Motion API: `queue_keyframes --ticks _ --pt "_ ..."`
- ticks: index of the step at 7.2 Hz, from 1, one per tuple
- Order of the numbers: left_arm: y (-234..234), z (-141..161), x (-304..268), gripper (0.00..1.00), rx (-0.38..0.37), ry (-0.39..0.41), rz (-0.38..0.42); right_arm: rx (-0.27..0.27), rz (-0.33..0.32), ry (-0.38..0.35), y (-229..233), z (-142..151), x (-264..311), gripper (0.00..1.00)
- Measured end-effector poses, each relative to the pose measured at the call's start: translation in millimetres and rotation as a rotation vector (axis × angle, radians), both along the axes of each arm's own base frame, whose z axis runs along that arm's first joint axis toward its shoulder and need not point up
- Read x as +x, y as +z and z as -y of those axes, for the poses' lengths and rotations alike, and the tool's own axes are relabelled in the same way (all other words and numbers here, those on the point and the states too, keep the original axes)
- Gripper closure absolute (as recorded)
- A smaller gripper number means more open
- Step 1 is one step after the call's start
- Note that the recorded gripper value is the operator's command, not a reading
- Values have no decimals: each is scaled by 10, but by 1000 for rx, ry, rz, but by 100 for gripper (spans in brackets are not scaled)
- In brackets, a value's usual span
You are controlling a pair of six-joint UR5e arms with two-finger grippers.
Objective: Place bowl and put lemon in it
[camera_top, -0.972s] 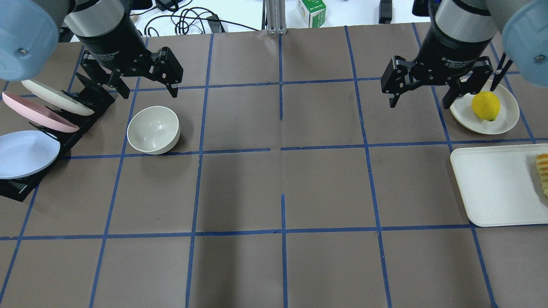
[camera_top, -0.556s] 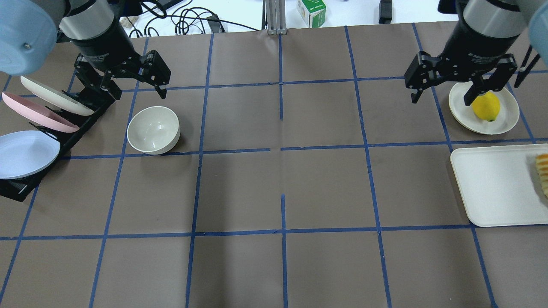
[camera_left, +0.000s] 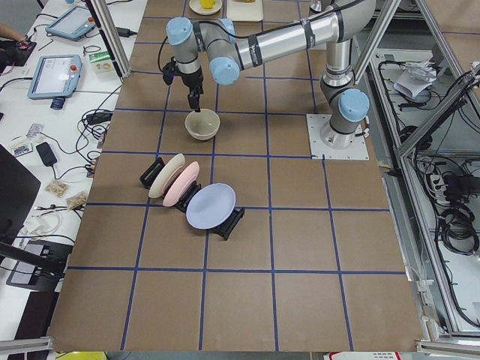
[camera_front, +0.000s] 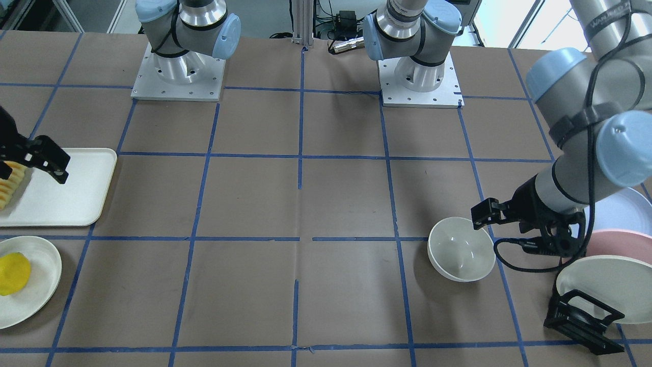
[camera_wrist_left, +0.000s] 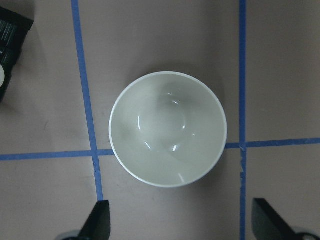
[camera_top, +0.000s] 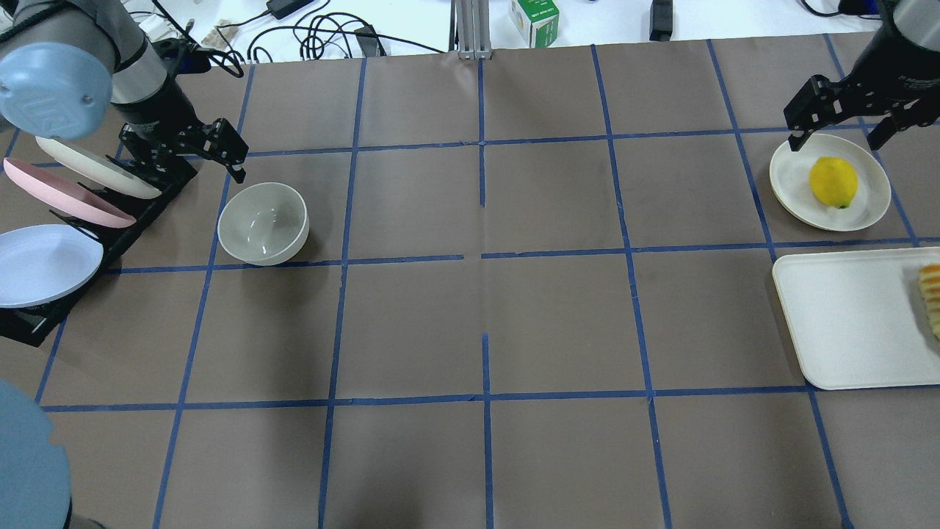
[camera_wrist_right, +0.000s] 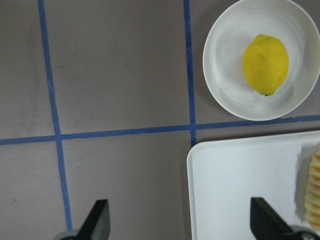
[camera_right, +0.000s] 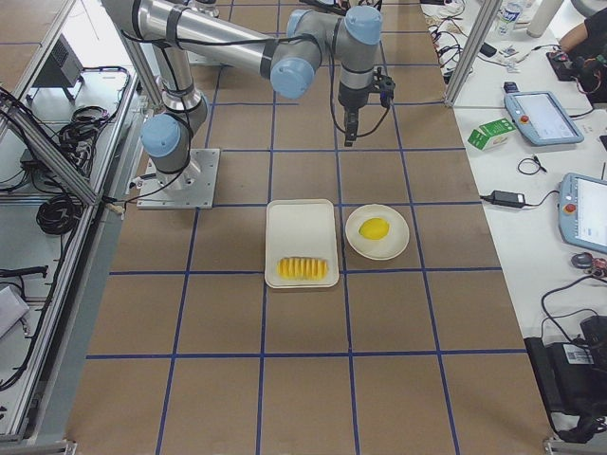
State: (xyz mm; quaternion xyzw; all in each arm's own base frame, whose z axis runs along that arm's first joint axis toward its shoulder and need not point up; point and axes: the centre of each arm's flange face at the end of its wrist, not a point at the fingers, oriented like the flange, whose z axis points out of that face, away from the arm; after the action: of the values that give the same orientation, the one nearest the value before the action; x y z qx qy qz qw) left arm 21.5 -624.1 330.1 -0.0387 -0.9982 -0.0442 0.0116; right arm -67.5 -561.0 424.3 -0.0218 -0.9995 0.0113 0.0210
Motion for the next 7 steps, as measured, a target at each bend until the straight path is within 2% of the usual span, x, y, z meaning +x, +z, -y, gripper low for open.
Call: queue_keyframes --ticks 2,3,5,6,7 --pt "-628 38 149 0 -33 -24 5 -2 4 63 -513 274 -572 0" --pt "-824 17 165 3 -50 -31 9 -5 4 90 -746 355 -865 0" --pt "-1094 -22 174 3 -34 -27 5 -17 -5 122 -1127 498 -1244 0" --pt "-1182 -35 194 7 -21 -6 1 -39 -20 129 -1253 577 -1331 0" --pt "-1241 -42 235 45 -12 34 -3 -49 -29 132 -1367 633 -1380 0"
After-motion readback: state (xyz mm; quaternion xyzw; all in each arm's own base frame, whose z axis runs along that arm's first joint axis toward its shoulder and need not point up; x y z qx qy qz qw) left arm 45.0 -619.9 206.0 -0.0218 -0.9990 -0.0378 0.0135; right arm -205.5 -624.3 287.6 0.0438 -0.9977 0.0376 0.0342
